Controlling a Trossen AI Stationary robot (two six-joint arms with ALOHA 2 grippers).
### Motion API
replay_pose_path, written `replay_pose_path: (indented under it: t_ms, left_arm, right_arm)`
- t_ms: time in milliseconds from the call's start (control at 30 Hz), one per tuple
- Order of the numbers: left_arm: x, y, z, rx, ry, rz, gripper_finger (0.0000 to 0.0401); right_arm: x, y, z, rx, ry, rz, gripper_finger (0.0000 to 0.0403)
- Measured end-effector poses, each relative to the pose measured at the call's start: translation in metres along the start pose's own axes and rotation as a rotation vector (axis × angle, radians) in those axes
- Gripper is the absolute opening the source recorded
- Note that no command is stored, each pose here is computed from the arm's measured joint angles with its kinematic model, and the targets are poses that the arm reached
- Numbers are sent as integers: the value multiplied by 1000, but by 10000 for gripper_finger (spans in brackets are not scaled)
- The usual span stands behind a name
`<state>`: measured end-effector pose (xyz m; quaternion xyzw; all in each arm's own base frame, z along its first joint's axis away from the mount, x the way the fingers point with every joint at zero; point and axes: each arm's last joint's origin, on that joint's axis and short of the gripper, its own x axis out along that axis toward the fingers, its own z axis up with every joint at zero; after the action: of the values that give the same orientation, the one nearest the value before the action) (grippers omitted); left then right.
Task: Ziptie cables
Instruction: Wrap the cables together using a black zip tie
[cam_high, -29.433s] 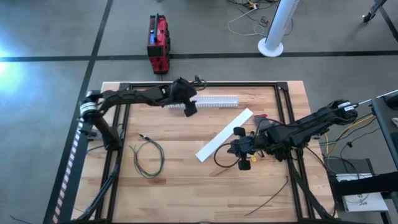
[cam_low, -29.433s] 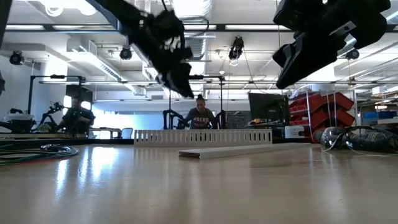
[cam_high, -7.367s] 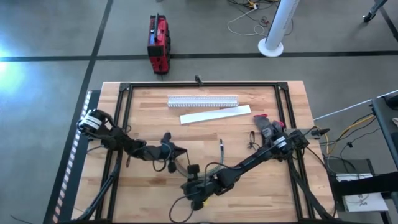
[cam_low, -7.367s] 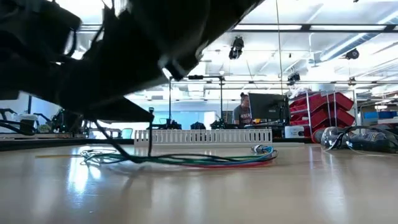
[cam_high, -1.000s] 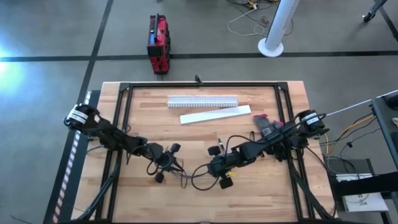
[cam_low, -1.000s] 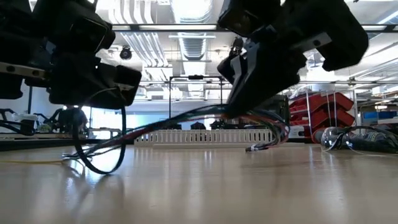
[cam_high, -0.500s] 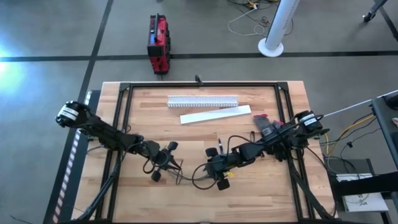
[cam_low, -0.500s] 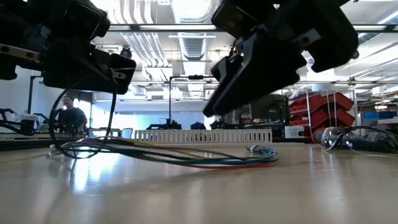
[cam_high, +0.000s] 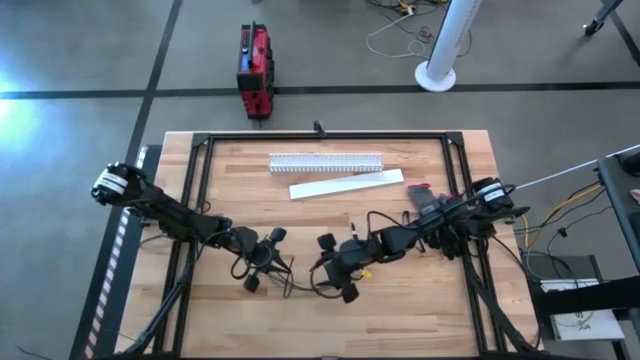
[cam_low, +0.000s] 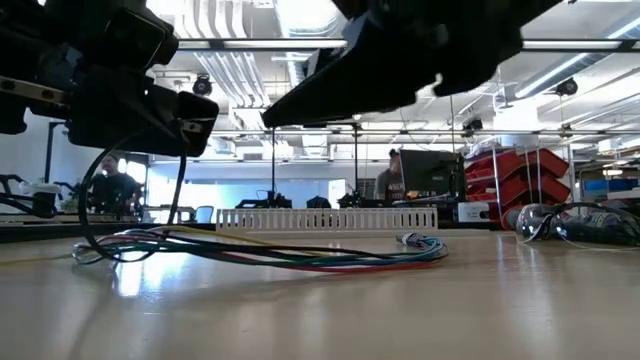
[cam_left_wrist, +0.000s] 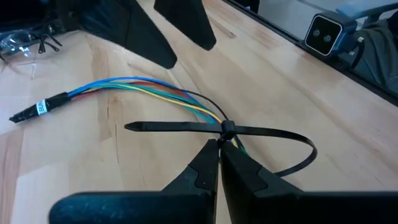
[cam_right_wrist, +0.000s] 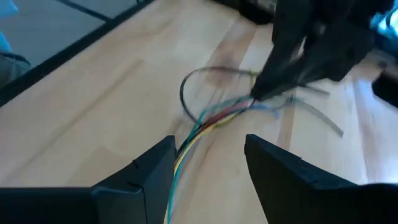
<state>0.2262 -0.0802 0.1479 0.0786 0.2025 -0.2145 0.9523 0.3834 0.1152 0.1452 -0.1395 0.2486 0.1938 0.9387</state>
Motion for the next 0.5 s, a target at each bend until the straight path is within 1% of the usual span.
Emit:
replay_pose_path:
  t_ms: [100,267,400,500]
  left_arm:
    - [0,0,1,2,-7,1,0]
    - [0,0,2,2,-18,2,0]
    - [0,0,2,2,-16,2,0]
    - [0,0,2,6,-18,2,0]
  right_arm:
    - [9,-3,7,-60,-54,8,178]
    - [26,-12,16,-160,-45,-2,181]
    - [27,-18,31,-239,-87,-27,177]
    - [26,-24,37,-274,-43,-11,172]
